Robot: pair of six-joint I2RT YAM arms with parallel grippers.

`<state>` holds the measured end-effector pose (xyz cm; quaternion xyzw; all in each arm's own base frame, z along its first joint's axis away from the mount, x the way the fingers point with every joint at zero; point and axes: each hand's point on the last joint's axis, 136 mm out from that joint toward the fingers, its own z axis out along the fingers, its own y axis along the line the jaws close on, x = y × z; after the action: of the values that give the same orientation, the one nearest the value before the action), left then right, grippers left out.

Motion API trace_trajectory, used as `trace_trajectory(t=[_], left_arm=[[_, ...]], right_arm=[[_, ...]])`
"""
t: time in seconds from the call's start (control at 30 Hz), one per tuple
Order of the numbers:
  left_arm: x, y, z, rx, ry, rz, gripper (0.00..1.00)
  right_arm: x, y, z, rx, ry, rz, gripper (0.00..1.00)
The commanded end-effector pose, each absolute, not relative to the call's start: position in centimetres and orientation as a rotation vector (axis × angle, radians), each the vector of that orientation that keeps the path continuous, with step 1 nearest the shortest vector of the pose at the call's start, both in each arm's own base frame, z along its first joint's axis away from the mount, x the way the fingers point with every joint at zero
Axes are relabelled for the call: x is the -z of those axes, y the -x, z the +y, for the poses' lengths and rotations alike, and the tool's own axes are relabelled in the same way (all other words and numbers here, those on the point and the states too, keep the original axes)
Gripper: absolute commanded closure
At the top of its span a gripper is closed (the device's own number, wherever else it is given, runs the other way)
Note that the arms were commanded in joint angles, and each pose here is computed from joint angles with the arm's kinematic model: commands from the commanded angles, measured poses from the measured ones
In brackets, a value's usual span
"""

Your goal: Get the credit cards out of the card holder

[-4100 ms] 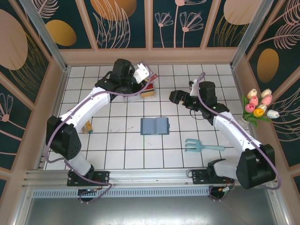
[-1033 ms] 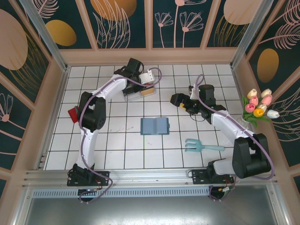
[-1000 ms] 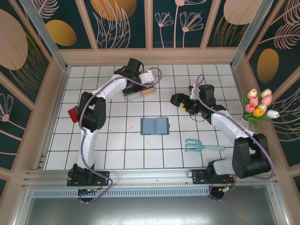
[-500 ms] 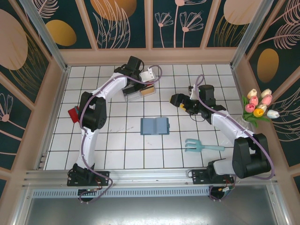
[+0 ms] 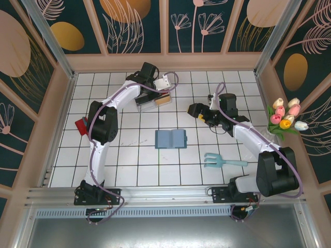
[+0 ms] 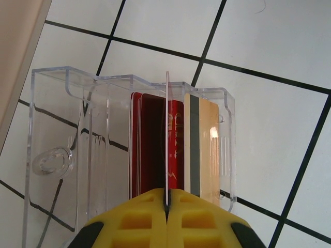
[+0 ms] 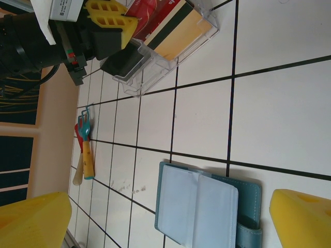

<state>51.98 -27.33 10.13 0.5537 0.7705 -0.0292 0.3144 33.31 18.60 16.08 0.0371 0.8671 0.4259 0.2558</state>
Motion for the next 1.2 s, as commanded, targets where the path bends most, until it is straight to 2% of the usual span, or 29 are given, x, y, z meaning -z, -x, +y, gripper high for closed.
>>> trace_trajectory(t=[0.0,0.4,0.8,0.97,1.17], left_arm=[[-9.3,-53.0,-26.6,0.042,-1.426,2.050,1.00],[-7.0,-50.5,-26.6,0.142,-1.510,2.119,1.00],[-7.2,-48.0,-27.0,0.272,-1.599,2.135,1.00],[-7.7,-48.2,-27.1,0.270,-1.581,2.133,1.00],[-8.7,-49.1,-27.1,0.239,-1.529,2.128,0.79]], right_arm=[[-16.3,-33.5,18.6,-1.186,-0.103,2.334,0.01],[-16.4,-33.4,18.7,-1.192,-0.102,2.334,0.01],[-16.4,-33.4,18.7,-1.199,-0.104,2.336,0.01],[-16.3,-33.4,18.8,-1.204,-0.104,2.337,0.01],[-16.4,-33.3,18.9,-1.219,-0.092,2.331,0.01]])
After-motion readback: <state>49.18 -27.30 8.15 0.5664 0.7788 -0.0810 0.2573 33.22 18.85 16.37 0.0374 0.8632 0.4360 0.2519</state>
